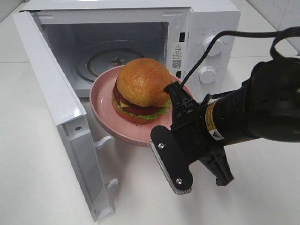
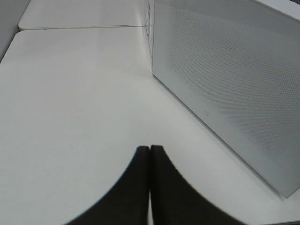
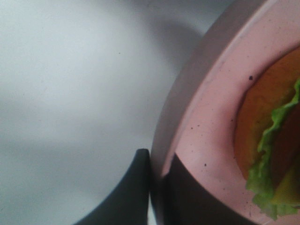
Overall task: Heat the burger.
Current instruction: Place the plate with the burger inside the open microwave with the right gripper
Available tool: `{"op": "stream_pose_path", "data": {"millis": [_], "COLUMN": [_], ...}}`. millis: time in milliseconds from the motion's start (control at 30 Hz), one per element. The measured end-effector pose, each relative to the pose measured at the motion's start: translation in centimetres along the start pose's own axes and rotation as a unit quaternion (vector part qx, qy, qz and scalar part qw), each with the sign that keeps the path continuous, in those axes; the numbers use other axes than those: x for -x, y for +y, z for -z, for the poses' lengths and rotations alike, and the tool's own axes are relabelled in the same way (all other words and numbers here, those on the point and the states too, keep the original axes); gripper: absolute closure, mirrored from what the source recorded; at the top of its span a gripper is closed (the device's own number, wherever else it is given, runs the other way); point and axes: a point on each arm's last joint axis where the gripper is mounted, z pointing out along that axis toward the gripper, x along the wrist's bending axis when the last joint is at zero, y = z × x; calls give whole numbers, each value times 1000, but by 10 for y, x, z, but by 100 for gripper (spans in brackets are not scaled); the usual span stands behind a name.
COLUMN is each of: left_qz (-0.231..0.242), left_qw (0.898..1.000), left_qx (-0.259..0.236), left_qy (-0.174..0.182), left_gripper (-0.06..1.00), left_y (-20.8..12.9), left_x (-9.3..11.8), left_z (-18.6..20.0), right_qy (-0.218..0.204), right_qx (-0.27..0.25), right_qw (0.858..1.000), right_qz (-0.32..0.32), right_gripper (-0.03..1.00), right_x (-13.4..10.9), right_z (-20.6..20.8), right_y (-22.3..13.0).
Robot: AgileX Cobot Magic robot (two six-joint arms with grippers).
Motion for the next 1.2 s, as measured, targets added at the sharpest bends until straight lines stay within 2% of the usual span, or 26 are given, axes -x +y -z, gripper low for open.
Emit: {"op": "stream_pose_path", "data": {"millis": [200, 333, 900, 1067, 1200], "left_qz": [0, 0, 0, 0, 0], "left_qw": [1000, 1000, 1000, 1000, 1000], "left_qx": [0, 0, 0, 0, 0], "left_qy": [0, 0, 0, 0, 0], "left_gripper": [94, 94, 94, 94, 94], "left_y": [0, 0, 0, 0, 0], "left_x": [0, 0, 0, 0, 0], "left_z": [0, 0, 0, 0, 0], "right_qy": [3, -12, -22, -24, -8], "right_qx": [11, 7, -10, -17, -25], "right_qw": [1000, 1000, 995, 994, 996], "right_qz": [15, 27, 100, 101, 82], "right_gripper": [95, 95, 95, 95, 95], "right_x": [2, 24, 64, 75, 81], "right_z": [-15, -25, -56, -68, -78], "right_y": [3, 4, 8, 3, -7]}}
